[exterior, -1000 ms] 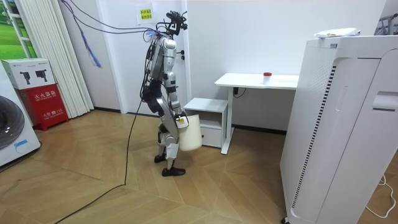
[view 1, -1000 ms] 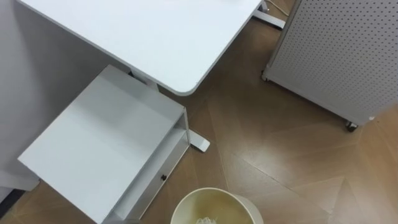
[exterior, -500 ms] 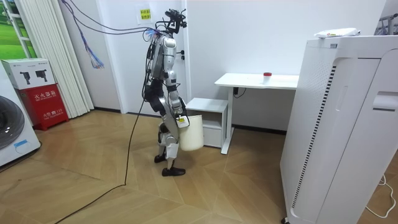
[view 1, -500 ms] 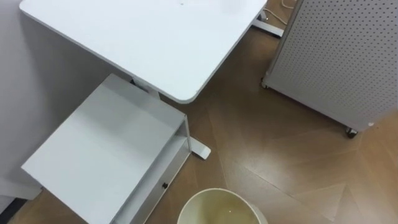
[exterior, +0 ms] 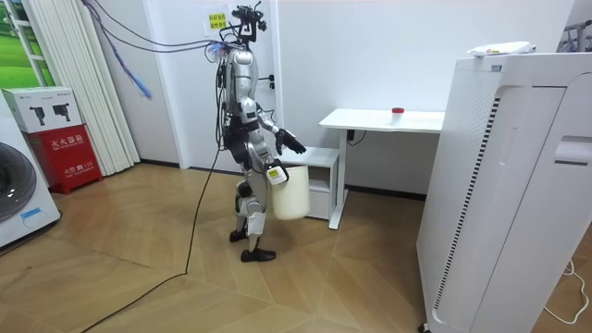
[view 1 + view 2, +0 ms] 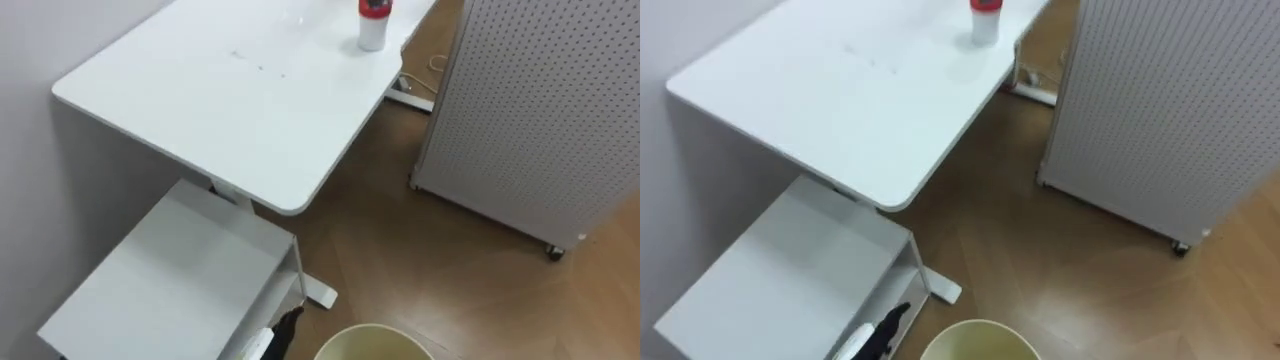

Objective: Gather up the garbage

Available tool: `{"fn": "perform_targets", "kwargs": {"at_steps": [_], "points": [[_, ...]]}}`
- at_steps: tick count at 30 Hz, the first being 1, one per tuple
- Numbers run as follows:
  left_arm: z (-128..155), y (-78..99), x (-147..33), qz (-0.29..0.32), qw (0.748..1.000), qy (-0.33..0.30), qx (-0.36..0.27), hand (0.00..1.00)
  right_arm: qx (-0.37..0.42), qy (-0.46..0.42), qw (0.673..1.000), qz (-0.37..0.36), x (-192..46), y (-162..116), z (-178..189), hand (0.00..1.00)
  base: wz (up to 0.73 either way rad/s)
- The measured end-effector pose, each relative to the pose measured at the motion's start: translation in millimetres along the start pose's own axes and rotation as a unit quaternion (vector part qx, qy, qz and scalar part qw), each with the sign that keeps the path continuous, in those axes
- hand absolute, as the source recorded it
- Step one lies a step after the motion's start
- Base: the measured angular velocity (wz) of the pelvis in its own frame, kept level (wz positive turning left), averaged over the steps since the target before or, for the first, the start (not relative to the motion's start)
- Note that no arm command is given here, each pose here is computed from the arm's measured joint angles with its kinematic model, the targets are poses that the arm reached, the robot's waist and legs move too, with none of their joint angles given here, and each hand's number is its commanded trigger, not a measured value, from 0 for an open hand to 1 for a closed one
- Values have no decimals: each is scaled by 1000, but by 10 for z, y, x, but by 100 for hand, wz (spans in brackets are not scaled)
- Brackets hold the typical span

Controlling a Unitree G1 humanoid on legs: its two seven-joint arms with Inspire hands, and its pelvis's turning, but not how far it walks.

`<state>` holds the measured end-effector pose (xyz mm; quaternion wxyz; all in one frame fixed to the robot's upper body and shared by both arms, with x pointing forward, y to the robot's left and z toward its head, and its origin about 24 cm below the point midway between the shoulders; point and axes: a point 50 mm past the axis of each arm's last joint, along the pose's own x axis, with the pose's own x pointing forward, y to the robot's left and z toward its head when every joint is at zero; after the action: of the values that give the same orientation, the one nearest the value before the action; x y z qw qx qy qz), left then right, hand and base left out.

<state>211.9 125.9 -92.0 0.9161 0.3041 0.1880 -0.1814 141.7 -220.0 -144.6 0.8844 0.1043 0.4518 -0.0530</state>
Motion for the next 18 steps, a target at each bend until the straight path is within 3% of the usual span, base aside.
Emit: {"fn": "perform_targets", "kwargs": {"at_steps": [7, 18], "points": [[105, 286, -28, 77, 996, -35, -19, 0, 30, -5, 999, -14, -79, -78, -120, 100, -5], [325, 692, -104, 215, 969, -102, -62, 0, 30, 6, 999, -18, -101, -92, -191, 100, -40]]}}
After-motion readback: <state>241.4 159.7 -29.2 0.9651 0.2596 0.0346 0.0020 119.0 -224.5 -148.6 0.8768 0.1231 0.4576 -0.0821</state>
